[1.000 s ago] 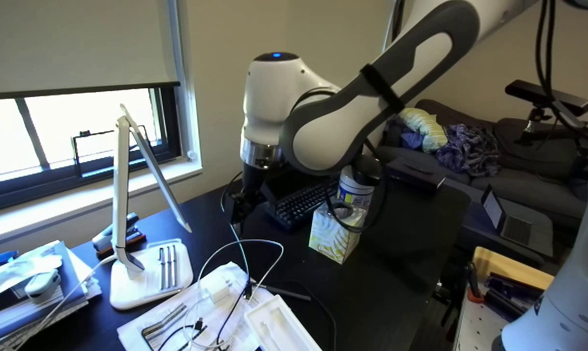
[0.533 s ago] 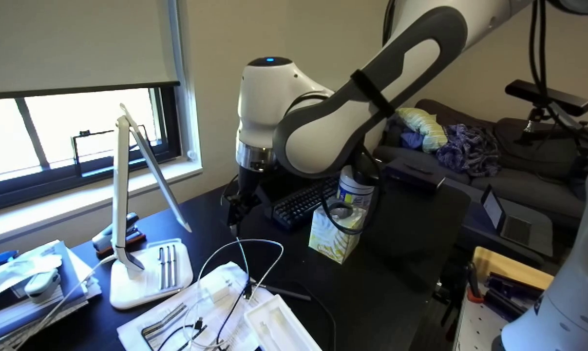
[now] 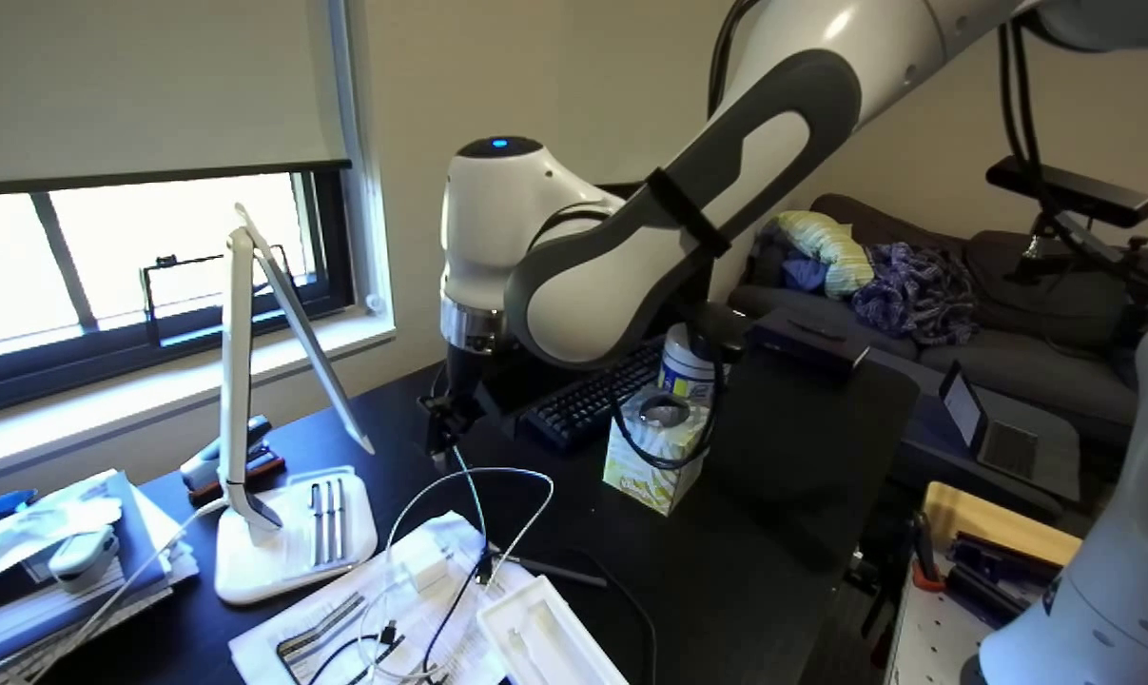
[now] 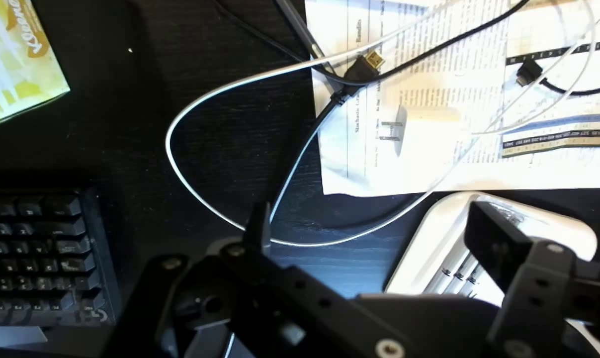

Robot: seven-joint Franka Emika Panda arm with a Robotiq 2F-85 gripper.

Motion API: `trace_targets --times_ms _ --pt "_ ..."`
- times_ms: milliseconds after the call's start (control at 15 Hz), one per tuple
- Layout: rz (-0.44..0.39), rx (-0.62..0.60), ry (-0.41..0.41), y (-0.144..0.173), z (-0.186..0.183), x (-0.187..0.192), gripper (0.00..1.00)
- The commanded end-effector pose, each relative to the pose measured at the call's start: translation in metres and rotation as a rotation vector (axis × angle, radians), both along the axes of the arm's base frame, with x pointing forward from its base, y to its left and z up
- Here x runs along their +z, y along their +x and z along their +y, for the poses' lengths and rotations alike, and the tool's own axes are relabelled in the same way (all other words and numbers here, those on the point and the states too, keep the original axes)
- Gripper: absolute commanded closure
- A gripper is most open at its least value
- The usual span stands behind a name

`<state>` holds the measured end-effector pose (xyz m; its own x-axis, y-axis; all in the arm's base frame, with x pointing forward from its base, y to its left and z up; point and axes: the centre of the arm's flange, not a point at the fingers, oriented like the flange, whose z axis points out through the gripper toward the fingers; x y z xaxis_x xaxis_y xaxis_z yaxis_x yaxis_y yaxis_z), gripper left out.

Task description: Put the charger head in front of the tissue box

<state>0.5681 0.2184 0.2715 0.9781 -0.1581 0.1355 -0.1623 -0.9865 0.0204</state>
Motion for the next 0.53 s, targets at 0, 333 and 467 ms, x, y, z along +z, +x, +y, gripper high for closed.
trace_targets --times_ms 0,333,467 --pt "0.008 -0.049 0.038 0.027 0.017 -0.032 0.00" --pt "0.070 -0.045 0.066 0.039 0.037 -0.075 0.00" --pt "0.091 -0.026 0.080 0.044 0.042 -0.091 0.00"
